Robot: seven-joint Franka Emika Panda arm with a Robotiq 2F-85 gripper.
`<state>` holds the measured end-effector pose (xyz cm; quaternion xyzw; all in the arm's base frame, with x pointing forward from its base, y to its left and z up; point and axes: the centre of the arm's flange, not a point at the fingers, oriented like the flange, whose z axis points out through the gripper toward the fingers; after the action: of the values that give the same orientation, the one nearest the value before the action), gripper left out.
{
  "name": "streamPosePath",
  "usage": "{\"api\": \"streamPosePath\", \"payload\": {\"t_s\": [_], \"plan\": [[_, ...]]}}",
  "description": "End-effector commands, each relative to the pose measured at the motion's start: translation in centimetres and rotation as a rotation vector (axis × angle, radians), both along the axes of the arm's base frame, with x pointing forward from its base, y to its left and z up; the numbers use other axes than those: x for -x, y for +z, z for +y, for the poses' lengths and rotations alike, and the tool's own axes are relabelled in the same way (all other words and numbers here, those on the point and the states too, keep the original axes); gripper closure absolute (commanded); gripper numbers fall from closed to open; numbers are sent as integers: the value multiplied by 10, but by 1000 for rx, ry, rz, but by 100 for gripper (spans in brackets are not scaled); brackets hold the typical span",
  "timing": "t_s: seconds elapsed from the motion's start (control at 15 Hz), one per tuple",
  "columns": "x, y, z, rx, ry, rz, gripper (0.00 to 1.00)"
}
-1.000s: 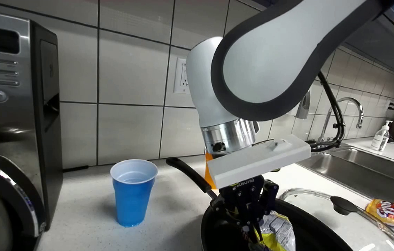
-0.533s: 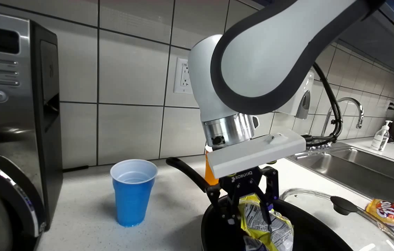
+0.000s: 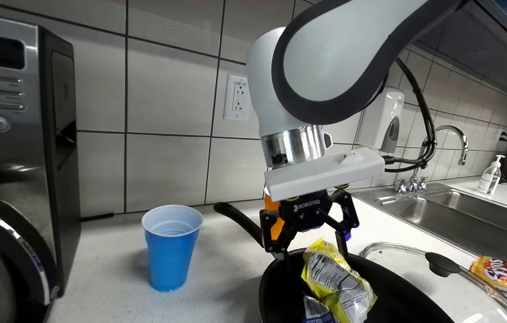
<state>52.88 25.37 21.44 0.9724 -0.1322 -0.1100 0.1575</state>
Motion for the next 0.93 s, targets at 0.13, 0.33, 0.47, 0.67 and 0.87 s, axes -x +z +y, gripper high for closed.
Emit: {"api": "streamPosePath", "payload": {"t_s": [0.13, 0.33, 0.47, 0.67, 0.87], "plan": [[-2, 30, -11, 3, -15, -42, 0], [-4, 38, -24, -3, -49, -60, 0], [-5, 45, -35, -16, -69, -74, 0], [0, 57, -46, -37, -70, -112, 0], [8, 66, -53, -61, -63, -169, 0]]}}
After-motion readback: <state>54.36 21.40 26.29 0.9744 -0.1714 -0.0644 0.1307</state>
